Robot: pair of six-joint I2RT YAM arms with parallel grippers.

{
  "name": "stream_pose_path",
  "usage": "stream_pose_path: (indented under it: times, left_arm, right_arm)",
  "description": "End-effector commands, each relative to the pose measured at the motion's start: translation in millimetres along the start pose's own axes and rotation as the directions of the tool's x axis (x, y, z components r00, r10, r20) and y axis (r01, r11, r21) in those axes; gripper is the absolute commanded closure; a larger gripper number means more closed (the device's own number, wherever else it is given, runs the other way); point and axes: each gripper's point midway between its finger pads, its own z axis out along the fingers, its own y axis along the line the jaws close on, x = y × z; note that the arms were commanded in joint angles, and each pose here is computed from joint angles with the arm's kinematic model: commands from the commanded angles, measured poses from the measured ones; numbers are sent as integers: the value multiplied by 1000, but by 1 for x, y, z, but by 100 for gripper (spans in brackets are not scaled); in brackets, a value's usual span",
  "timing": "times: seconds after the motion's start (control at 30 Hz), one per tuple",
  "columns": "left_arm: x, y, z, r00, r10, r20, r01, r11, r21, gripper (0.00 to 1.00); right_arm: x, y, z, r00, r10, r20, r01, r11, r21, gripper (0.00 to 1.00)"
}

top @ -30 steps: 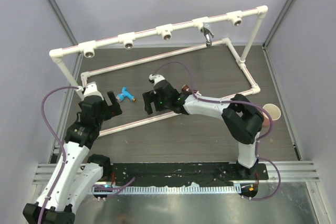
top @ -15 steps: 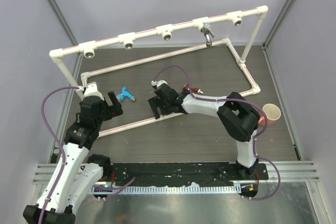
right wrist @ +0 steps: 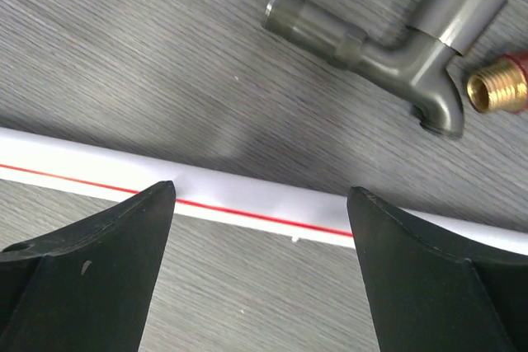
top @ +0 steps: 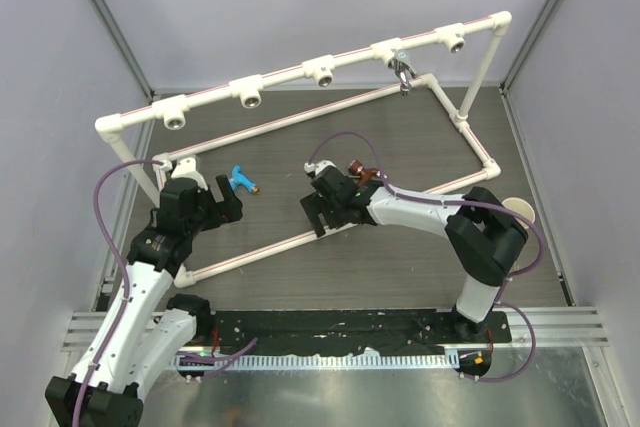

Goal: Install the water faucets

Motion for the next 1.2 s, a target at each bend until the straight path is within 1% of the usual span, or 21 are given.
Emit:
stream_pose_path:
  times: [0.0,0.03,0.1,0.13,0.17,0.2,0.23,0.33,0.47,0.5,0.53,0.57,0.67,0.83,0.93,1.17]
  left_arm:
    - [-18,-13,-3,999,0,46,-3,998,59,0]
    - [-18,-13,-4,999,-1,48,-1,998,58,0]
    - [-18,-13,-4,999,1,49,-4,998,60,0]
    - [-18,-13,-5,999,1,52,-4,998,61,0]
    - [-19,-14,-5,999,3,55,-6,998,62,0]
    - [-20,-14,-6,998,1,62,-5,998,64,0]
    - [-21,-13,-7,998,1,65,-5,998,64,0]
    - [-22,-13,-8,997,2,74,-7,998,64,0]
    - [-23,-13,-9,997,0,82,-6,998,64,0]
    - [-23,-13,-9,997,0,82,-6,998,64,0]
    - [-23,-13,-9,997,0,83,-5,998,65,0]
    - [-23,-13,-10,996,1,84,-7,998,67,0]
    - [-23,-13,-10,996,1,87,-7,998,68,0]
    - [-23,-13,-11,996,1,88,-7,998,69,0]
    - [-22,-14,-10,996,0,84,-6,998,70,0]
    - [-20,-16,-10,997,1,73,-7,996,85,0]
  right_arm:
    - [-9,-19,-20,999,35,38,-35,999,-3,11]
    - [-17,-18,-26,995,73,61,-70,996,-48,15]
    - [-34,-35,-25,977,179,116,-168,981,-94,21]
    - [-43,-40,-28,957,252,144,-237,965,-115,28]
    - [-50,-47,-26,935,314,165,-288,944,-163,31]
    - [-54,-51,-25,922,345,178,-316,933,-173,34]
    - [-59,-52,-25,906,377,192,-344,920,-187,40]
    - [-71,-59,-20,887,399,232,-363,914,-182,48]
    - [-83,-62,-7,865,429,261,-394,902,-175,50]
    - [-81,-70,1,861,434,265,-413,901,-132,50]
    - [-79,-72,5,860,437,261,-421,899,-121,50]
    - [-87,-72,7,848,445,287,-427,895,-128,52]
    - [-84,-78,19,843,456,286,-448,889,-97,55]
    - [-68,-82,39,856,455,245,-457,888,-52,56]
    - [-59,-79,47,870,444,216,-443,895,-55,55]
    - [-48,-77,64,878,440,186,-439,897,-50,55]
